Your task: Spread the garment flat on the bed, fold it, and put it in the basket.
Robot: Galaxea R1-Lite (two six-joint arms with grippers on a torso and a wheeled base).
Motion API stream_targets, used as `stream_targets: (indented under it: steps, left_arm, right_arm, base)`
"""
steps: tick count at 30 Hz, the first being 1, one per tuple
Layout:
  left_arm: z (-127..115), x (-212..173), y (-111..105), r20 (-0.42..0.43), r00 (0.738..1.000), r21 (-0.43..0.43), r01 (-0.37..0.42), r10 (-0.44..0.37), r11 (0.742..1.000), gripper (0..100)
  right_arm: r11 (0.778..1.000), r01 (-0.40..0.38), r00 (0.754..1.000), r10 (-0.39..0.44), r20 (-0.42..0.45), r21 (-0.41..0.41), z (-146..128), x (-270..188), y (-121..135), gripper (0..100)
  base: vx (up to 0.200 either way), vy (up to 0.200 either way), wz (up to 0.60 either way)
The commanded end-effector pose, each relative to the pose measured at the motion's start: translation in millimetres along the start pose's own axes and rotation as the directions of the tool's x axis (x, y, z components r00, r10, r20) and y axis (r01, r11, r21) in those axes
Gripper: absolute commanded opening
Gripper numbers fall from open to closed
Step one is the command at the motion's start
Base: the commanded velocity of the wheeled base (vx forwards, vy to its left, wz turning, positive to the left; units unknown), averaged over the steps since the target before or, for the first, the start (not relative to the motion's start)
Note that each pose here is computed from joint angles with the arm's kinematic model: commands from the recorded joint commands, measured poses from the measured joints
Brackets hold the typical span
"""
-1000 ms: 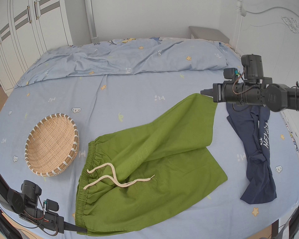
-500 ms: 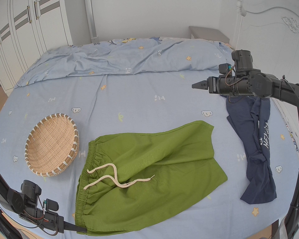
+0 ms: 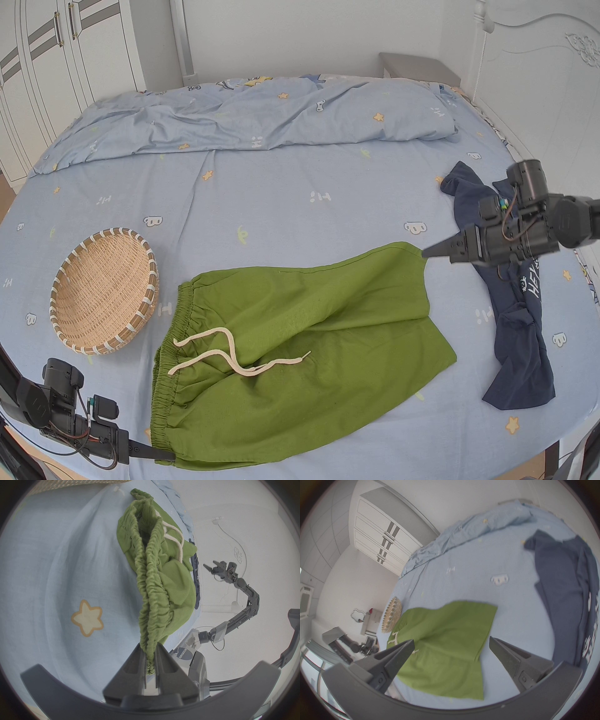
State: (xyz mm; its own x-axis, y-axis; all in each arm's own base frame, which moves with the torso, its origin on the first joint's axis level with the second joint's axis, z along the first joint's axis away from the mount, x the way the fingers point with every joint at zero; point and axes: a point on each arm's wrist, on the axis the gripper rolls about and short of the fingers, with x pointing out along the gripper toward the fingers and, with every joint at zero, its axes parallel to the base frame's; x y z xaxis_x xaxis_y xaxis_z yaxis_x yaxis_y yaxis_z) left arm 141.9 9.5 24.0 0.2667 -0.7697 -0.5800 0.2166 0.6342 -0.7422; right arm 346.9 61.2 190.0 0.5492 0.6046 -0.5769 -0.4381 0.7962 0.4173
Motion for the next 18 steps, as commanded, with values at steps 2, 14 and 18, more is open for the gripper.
stream_targets:
  steps: [2, 14, 18]
  left_arm:
    - [6.1, 5.6, 9.2, 0.026, 0.998, 0.008, 0.058, -0.058, 0.998, 0]
    - [9.4, 8.7, 14.6, 0.044, 0.994, 0.02, 0.098, -0.099, 0.995, 0]
    - [8.7, 8.5, 14.6, 0.045, 0.994, 0.018, 0.098, -0.098, 0.995, 0]
  right_arm:
    - [0.961, -0.179, 0.973, 0.205, -0.103, 0.213, -127.4, -43.1, -10.8, 100]
    - [0.952, -0.144, 0.969, 0.192, -0.157, 0.271, -170.6, 0.5, -45.0, 100]
    - [0.963, -0.142, 0.979, 0.172, -0.114, 0.23, -172.7, 9.0, -52.0, 100]
  base:
    - [0.0, 0.0, 0.0]
    - [0.0, 0.0, 0.0]
    - [0.0, 0.0, 0.0]
